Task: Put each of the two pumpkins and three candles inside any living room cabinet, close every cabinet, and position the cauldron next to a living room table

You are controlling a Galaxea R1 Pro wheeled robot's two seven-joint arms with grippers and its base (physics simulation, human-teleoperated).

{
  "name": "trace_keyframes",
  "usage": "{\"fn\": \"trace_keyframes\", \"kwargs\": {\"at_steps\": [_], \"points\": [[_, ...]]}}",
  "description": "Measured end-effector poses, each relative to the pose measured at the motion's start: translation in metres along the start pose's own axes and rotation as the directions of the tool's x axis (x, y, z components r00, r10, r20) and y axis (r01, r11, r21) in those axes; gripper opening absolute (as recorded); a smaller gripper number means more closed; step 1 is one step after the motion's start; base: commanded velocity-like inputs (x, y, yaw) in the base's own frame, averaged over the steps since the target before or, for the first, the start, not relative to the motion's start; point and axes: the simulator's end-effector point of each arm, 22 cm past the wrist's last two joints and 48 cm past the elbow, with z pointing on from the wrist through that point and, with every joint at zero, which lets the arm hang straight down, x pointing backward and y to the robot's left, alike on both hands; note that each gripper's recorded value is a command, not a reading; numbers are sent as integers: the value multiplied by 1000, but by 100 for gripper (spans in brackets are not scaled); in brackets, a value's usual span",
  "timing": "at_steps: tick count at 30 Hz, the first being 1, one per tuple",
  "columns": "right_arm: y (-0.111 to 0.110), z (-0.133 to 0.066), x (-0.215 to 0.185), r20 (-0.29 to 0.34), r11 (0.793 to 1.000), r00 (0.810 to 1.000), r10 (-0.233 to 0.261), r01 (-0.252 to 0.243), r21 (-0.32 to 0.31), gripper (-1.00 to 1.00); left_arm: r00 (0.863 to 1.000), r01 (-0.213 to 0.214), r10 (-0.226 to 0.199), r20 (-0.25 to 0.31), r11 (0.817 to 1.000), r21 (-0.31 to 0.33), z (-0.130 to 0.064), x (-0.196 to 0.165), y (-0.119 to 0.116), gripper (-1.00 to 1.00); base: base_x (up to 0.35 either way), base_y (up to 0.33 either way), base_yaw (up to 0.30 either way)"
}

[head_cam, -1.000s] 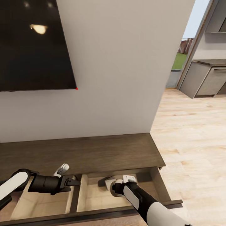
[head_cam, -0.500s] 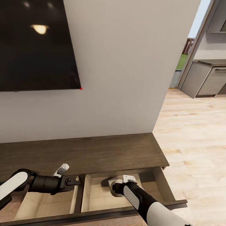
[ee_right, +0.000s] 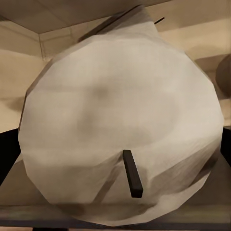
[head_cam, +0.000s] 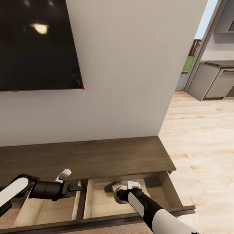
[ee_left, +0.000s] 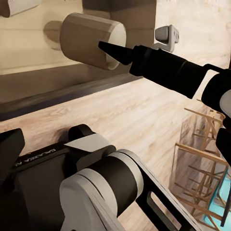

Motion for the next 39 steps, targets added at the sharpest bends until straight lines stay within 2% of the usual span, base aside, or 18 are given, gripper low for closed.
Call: {"fn": "trace_keyframes", "kwargs": {"at_steps": [7,10,13,16,26,30,34,39], "points": [[-3,12,5,0,1000,1000,0,0,1,-100,1000,-4,4,12,1000,-4,5,-2,11,100,0,0,0],[-2,13,1,8,1000,1000,0,0,15,-100,999,-9,13,42,997,-75,-24,-12,37,100,0,0,0],[-12,16,-1,15,998,1000,1,-2,67,-100,999,-10,15,52,995,-102,-33,-15,49,100,0,0,0],[-18,20,0,17,996,1000,4,-6,90,-100,998,-13,20,55,993,-116,-33,-15,57,100,0,0,0],[-24,37,9,17,995,1000,5,-7,98,-100,998,-17,26,56,990,-140,-26,-12,78,100,0,0,0],[-26,44,12,17,995,1000,5,-7,98,-100,998,-25,36,57,983,-182,-42,-12,94,100,0,0,0],[-28,51,18,6,995,1000,2,-3,98,-100,997,-25,41,64,973,-231,-70,-13,113,100,0,0,0],[-30,60,24,-1,995,1000,-1,1,97,-100,997,-25,37,68,985,-168,-91,-11,109,100,0,0,0]]}}
